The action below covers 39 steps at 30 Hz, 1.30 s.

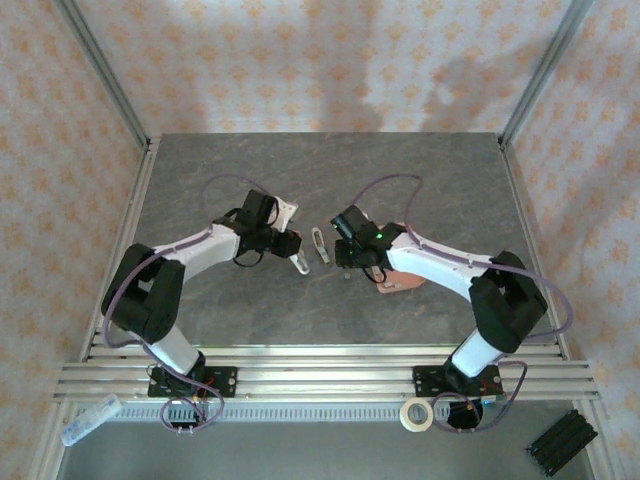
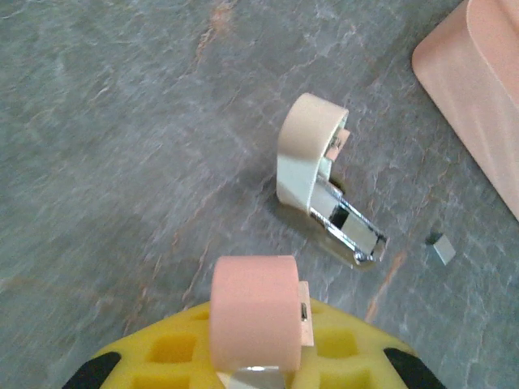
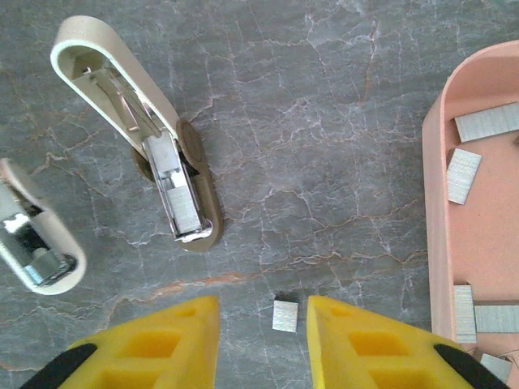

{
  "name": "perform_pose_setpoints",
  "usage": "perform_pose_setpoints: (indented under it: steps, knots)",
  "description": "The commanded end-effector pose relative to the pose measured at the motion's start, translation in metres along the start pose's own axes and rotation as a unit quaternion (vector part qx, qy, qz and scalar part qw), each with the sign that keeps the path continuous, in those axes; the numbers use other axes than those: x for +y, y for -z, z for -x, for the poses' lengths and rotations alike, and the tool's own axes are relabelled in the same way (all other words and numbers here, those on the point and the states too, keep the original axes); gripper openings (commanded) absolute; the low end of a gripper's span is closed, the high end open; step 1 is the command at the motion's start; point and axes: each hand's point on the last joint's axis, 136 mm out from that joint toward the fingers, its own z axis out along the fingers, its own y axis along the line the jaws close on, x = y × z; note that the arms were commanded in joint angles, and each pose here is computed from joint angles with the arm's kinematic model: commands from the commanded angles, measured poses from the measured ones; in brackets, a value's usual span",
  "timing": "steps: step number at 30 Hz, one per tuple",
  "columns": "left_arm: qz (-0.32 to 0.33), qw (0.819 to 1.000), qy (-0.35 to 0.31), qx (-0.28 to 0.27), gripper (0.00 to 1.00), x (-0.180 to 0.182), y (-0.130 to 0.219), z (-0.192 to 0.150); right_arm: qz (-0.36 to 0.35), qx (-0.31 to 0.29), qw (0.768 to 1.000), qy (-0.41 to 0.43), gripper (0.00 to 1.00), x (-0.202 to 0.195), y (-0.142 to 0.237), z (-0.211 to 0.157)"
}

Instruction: Load the staples into the stapler

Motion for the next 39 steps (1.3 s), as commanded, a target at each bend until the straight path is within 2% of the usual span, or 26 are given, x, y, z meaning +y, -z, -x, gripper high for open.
perform_pose_setpoints:
  steps: [1,5,8,11,13,15,16,17,21,24,26,29,31,33,36,39]
  knots:
    - [0.066,0.994,-0.007,0.083,0.05,0.009,0.038,-0.022,0.011,-0.028,1.0,-0.002,0.34,0.002,0.009,0.012]
    - [0.166,0.972,-0.046,0.163,0.04,0.021,0.076,-0.038,0.019,-0.034,0.999,-0.003,0.34,0.005,0.013,0.014]
    - [0.271,0.933,-0.099,0.217,0.03,0.036,0.106,-0.042,0.02,-0.042,0.999,-0.002,0.34,0.004,0.018,0.016]
    - [0.378,0.867,-0.166,0.28,0.03,0.053,0.137,-0.036,0.022,-0.049,0.999,-0.002,0.34,0.003,0.024,0.017]
    - [0.448,0.804,-0.217,0.325,0.03,0.064,0.155,-0.026,0.023,-0.053,0.998,-0.002,0.34,0.001,0.027,0.016]
    - [0.489,0.756,-0.25,0.355,0.03,0.072,0.164,-0.018,0.024,-0.057,0.998,-0.003,0.34,0.0,0.03,0.016]
    - [0.5,0.743,-0.259,0.363,0.03,0.075,0.165,-0.015,0.024,-0.057,0.998,-0.003,0.34,-0.001,0.031,0.015]
    - [0.503,0.739,-0.262,0.364,0.03,0.076,0.165,-0.013,0.024,-0.058,0.998,-0.002,0.34,-0.002,0.033,0.014]
    - [0.495,0.753,-0.266,0.343,0.04,0.069,0.156,-0.003,0.022,-0.065,0.998,-0.007,0.34,-0.007,0.038,0.011]
    - [0.487,0.757,-0.265,0.345,0.04,0.066,0.149,0.0,0.022,-0.068,0.997,-0.01,0.34,-0.009,0.04,0.01]
    - [0.456,0.784,-0.253,0.336,0.05,0.061,0.134,-0.006,0.025,-0.068,0.997,-0.01,0.35,-0.008,0.04,0.01]
    - [0.373,0.859,-0.209,0.284,0.06,0.041,0.107,-0.014,0.049,-0.073,0.996,-0.012,0.35,-0.001,0.04,0.01]
    - [0.331,0.896,-0.169,0.244,0.06,0.03,0.102,-0.01,0.07,-0.079,0.994,-0.014,0.35,0.005,0.042,0.011]
    - [0.307,0.916,-0.14,0.217,0.06,0.025,0.102,-0.007,0.083,-0.087,0.993,-0.014,0.36,0.008,0.044,0.012]
    - [0.278,0.936,-0.108,0.187,0.06,0.023,0.103,-0.007,0.095,-0.098,0.99,-0.013,0.37,0.011,0.048,0.014]
    - [0.226,0.962,-0.072,0.136,0.06,0.019,0.1,-0.003,0.101,-0.105,0.989,-0.014,0.37,0.011,0.05,0.015]
